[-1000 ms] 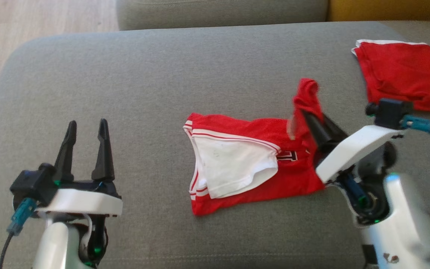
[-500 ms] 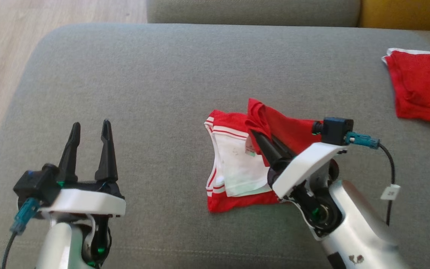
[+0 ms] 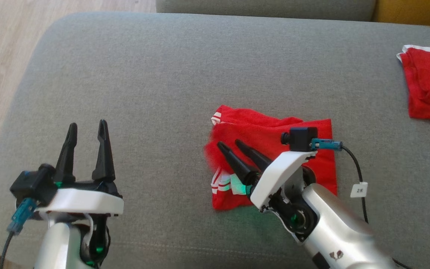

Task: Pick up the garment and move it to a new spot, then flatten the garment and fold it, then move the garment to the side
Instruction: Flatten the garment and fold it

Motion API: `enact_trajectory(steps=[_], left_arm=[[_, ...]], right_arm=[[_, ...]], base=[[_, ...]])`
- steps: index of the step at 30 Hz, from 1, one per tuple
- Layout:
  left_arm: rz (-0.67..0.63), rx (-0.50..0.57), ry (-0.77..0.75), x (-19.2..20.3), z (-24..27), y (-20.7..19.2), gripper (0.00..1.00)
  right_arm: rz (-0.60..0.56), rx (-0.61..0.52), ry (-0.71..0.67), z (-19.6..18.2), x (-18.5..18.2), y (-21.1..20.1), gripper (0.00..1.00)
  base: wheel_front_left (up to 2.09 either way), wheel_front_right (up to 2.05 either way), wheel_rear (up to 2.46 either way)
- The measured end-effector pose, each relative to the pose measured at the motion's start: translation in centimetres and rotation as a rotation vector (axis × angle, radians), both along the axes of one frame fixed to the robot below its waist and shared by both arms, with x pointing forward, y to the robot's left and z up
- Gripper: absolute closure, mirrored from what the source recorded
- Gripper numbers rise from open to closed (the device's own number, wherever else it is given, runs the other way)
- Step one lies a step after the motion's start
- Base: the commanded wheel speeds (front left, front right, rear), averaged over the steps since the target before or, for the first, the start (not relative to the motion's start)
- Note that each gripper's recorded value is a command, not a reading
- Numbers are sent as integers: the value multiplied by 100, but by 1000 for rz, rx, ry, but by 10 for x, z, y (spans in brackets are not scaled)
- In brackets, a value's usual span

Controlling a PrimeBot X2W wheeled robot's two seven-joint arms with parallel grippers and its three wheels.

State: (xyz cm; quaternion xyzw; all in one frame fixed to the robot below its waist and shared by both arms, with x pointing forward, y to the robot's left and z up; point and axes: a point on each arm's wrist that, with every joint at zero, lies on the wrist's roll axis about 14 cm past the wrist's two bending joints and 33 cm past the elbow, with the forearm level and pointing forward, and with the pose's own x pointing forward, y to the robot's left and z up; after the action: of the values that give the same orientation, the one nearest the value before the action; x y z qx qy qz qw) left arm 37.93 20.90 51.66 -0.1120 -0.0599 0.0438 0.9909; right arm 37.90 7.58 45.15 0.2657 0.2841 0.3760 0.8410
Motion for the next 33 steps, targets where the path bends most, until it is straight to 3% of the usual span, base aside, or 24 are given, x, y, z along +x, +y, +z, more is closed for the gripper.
enact_trajectory(steps=[10, 17, 20, 22, 33], left_arm=[[-36, -3, -18, 4, 6, -12, 0], [-66, -5, -43, 8, 13, -22, 0], [-77, -6, -59, 10, 18, -26, 0], [-83, -7, -63, 10, 20, -28, 0], [-119, -9, -116, 15, 36, -41, 0]], right_arm=[[-162, 46, -156, 41, 43, -29, 0], [-334, -102, -352, 63, 78, -93, 0], [-410, -220, -494, 77, 90, -134, 0], [-454, -225, -510, 81, 92, -148, 0], [-576, -427, -704, 80, 55, -214, 0]], base=[[0, 0, 0], [0, 0, 0], [0, 0, 0], [0, 0, 0], [0, 0, 0]])
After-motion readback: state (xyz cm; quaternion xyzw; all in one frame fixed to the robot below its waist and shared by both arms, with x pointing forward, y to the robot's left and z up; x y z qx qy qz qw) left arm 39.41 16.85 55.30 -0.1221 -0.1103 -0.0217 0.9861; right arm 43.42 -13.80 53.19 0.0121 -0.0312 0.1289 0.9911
